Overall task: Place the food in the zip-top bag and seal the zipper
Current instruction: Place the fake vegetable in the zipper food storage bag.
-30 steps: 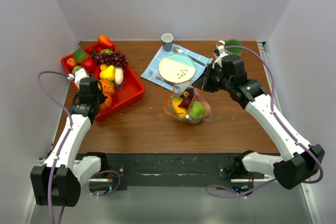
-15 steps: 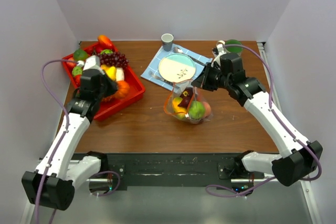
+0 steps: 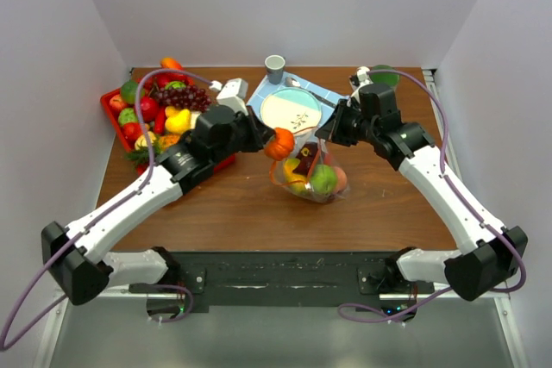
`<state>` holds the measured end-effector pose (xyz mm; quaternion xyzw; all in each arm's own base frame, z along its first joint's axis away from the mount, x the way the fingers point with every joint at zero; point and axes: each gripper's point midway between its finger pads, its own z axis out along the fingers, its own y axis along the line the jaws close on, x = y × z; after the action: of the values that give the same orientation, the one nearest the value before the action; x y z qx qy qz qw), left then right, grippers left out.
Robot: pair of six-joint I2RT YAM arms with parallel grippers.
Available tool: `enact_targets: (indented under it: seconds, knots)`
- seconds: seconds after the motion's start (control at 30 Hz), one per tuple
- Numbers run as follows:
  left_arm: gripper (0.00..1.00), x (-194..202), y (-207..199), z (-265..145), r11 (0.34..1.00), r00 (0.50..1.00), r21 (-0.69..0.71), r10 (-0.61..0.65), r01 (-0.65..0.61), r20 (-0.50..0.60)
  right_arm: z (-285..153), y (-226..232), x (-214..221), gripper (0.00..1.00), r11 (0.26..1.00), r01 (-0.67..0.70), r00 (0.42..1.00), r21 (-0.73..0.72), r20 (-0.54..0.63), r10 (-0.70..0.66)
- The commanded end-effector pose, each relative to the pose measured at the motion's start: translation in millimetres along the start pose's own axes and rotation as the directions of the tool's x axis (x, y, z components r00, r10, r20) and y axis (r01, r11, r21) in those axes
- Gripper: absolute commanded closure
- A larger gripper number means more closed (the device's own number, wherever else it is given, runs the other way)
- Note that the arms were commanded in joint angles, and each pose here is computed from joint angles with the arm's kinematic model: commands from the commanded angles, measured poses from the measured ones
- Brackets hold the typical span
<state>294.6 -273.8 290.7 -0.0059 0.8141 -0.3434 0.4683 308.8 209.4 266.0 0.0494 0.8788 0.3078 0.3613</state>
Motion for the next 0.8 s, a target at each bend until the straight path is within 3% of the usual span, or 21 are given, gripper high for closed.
enact_targets:
  seconds: [0.0,0.23,0.5,0.63,0.77]
  knots:
    - [1.0,-9.6,-40.8,16.0,0.998,0.999,0.067,-0.008,0.004,0.054,-16.5,9.6,-21.4,1.0,1.0,0.003,0.997,0.007,0.076,-0.003]
    - [1.0,24.8,-71.7,53.6,0.996,0.999,0.077,0.033,-0.032,-0.006,-27.1,7.4,-24.6,1.0,0.999,0.01,0.996,0.035,0.091,-0.013]
    - [1.0,64.3,-77.6,87.3,0.997,0.995,-0.005,0.073,-0.074,-0.071,-32.7,-2.3,-19.6,1.0,0.997,0.01,0.995,0.07,0.096,-0.017]
    - [1.0,60.3,-53.6,96.8,0.985,0.994,-0.139,0.101,-0.104,-0.032,-36.3,-0.7,-18.6,1.0,0.998,0.013,0.995,0.061,0.096,-0.019]
    - [0.97,47.9,-50.6,98.2,0.976,0.993,-0.183,0.122,-0.119,0.005,-41.9,0.7,-17.4,1.0,0.998,0.018,0.995,0.053,0.094,-0.023]
